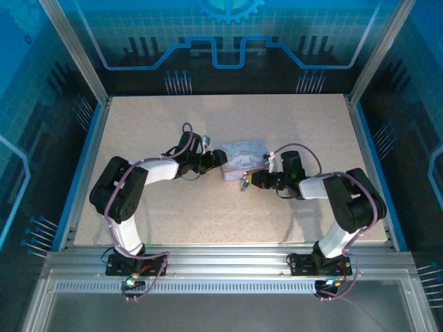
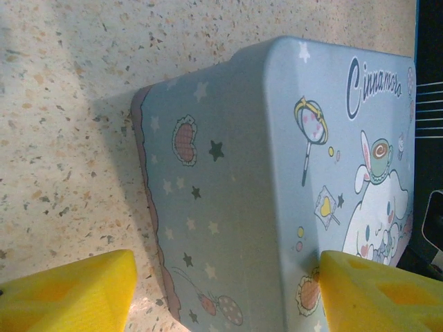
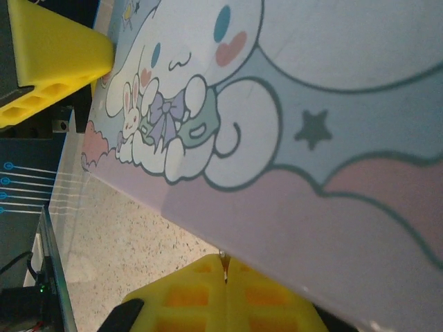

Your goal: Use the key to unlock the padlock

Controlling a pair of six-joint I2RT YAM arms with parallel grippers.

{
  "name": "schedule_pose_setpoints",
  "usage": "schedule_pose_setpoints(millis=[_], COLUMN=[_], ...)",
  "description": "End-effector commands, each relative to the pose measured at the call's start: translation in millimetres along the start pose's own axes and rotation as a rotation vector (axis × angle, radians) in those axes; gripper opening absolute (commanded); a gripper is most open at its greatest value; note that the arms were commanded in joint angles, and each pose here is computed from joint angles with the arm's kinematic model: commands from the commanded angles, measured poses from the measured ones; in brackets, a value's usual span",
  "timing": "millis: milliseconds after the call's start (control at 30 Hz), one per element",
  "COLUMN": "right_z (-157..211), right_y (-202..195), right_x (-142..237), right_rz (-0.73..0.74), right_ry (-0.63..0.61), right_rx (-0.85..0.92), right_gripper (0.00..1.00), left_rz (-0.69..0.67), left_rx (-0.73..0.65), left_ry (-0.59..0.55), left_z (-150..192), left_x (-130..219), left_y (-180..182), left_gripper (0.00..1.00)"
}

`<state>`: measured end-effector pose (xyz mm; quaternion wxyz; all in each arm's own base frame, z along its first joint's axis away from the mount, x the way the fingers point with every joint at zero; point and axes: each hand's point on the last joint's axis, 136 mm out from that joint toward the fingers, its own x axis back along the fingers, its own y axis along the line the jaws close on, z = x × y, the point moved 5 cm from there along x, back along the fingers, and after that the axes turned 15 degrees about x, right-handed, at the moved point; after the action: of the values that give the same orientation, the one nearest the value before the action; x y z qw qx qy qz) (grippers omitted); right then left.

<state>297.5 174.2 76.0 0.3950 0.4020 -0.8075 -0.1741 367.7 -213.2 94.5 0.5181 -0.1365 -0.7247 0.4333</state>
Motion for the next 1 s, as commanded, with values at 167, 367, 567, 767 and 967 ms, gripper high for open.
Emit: schedule_pose_setpoints(millis=[167,367,567,767,967], right_z=[-14.8,-15.7,-12.8,-8.5,-8.4], right_y=[-2.1,-6.9,-12.2,-16.1,-14.0], right_x=[13.0,20.8,28.5,34.5,41.9], right_rz=[0.047,0.078,0.108,0.139,0.162], right_ry=[-0.133,-0.163,-0.187,-0.207,-0.199], right_rx=[-0.075,-0.120,-0.182,-0.210,-0.186], right_gripper=[0.00,0.00,0.00,0.00,0.00], left_rz=[-0.173,-0.176,-0.176,-0.175,-0.181], left_rx=[0.062,0.064,0.067,0.071,0.070], left_ry=[0.040,0.037,0.036,0.040,0.034], left_z=[18.5,18.8,19.0,20.2,19.1], left_x=[-0.7,-0.6,-0.1,-1.0,-0.1], left_y=[44.6,46.3,47.4,48.5,50.6], left_gripper=[0.70,0.71,0.71,0.71,0.71])
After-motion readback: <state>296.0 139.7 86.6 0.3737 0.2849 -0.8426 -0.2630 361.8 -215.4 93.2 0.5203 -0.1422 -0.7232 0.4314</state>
